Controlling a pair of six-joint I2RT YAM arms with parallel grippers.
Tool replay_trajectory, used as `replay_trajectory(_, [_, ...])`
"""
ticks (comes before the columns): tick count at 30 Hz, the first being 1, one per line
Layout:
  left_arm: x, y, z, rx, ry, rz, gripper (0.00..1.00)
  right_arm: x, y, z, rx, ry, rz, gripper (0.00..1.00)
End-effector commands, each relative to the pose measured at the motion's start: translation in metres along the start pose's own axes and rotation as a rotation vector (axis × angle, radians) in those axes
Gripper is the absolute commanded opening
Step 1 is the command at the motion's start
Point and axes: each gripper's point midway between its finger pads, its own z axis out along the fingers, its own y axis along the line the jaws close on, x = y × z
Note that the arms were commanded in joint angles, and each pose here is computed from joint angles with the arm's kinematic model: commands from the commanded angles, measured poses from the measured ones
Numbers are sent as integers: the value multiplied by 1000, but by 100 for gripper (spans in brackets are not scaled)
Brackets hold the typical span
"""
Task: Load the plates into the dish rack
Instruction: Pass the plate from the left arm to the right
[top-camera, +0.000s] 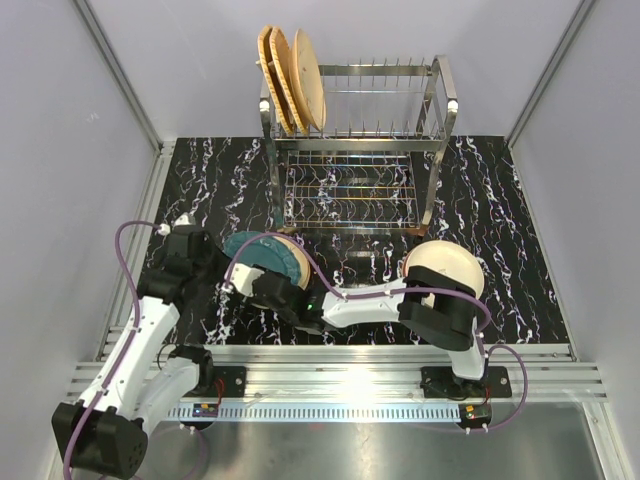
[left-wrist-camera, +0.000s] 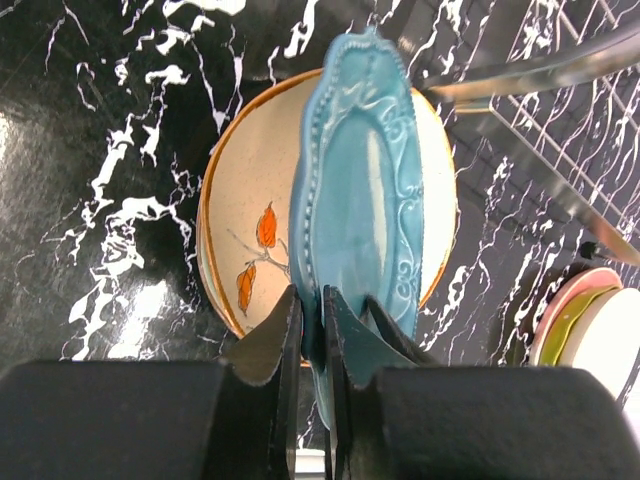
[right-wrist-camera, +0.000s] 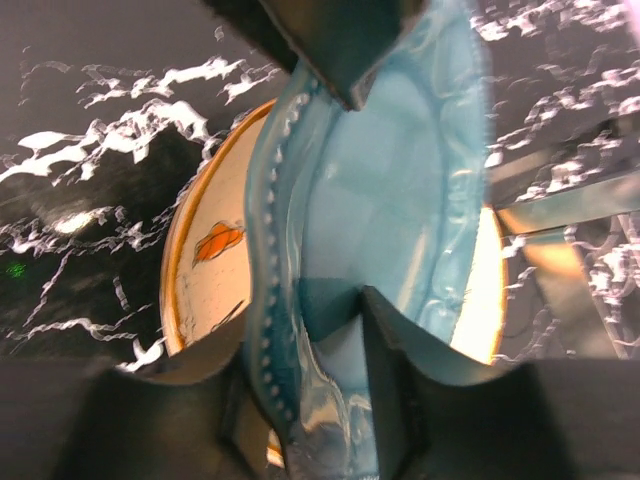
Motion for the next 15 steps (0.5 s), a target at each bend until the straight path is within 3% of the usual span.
replay_trajectory(1, [-8,-16,-7,54,-7,36,5,-18,-23,3,99,-61,41,39])
replay_trajectory(6, [-10,-16,-5,44,-8,45,12,-23,-20,-6,60,-94,52,28])
replay_trajectory(8, [-14,-19,-6,48,-18,49,18,-27,-22,-11,55,-108,57,22])
replay_trajectory(9, [-14,-19,-5,46,-16,51,27,-26,-21,-13,44,-110,55,21])
replay_trajectory(11, [-18,-22,-6,51,-24,57,37,-30,-23,-18,38,-121,58,17])
replay_trajectory(15, [-25,-31,-6,64,-24,71,43,-41,-20,-26,0,-152,78,14])
